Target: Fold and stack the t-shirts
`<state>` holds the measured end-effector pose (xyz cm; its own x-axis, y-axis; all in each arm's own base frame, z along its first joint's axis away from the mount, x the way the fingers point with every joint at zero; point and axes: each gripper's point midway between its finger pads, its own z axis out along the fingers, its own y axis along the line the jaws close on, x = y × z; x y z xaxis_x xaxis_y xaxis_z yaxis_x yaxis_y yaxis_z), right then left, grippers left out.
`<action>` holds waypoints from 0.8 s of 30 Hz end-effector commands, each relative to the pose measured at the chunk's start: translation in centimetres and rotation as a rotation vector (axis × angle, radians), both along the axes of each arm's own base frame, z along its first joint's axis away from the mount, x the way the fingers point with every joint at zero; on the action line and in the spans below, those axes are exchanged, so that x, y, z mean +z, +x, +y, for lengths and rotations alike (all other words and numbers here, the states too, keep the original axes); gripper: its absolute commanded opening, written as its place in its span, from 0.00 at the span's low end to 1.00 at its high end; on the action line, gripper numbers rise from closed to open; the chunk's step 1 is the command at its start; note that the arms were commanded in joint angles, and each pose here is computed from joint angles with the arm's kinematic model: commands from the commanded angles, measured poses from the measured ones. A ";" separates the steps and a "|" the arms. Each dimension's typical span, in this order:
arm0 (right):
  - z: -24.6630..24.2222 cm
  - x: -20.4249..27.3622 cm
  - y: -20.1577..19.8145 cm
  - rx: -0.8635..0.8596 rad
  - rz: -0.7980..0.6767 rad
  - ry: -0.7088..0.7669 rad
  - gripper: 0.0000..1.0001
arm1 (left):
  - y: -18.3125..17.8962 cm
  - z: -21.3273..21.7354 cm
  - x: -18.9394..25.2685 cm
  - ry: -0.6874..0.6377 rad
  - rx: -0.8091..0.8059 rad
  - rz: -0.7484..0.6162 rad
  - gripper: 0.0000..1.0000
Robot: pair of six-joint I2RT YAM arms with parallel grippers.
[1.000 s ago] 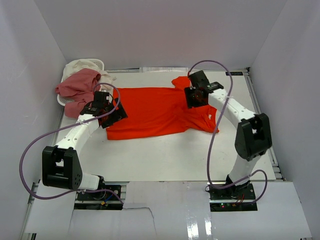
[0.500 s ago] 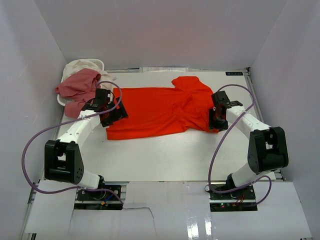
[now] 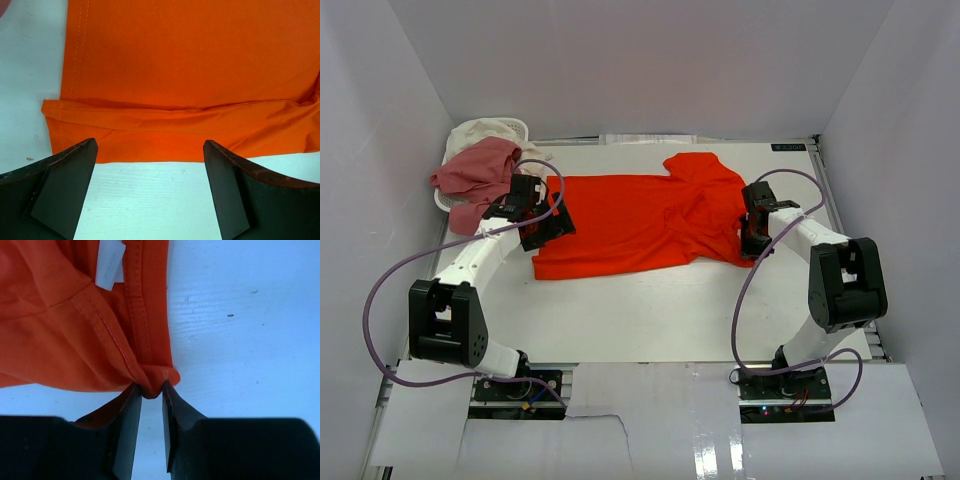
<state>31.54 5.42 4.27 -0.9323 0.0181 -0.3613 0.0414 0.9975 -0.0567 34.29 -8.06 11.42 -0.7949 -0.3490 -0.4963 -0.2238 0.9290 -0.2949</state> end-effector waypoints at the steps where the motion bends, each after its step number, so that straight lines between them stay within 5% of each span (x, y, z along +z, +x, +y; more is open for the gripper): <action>1: -0.2 -0.5 1.8 -0.019 -0.025 -0.010 0.26 | 1.1 0.0 1.6 0.005 -0.006 -0.046 0.98; 4: -0.9 -1.6 1.5 -0.034 0.010 -0.044 0.08 | 1.3 0.1 1.8 0.014 -0.006 -0.055 0.98; 19: -6.7 0.0 -1.7 -0.166 0.129 -0.363 0.09 | 1.7 0.2 0.7 0.042 -0.035 -0.026 0.98; 20: -6.9 -0.1 -1.9 -0.167 0.137 -0.371 0.11 | 1.7 0.2 0.6 0.043 -0.036 -0.025 0.98; 24: -7.4 0.6 -1.8 -0.202 0.113 -0.401 0.50 | 1.7 0.3 0.4 0.044 -0.035 -0.019 0.98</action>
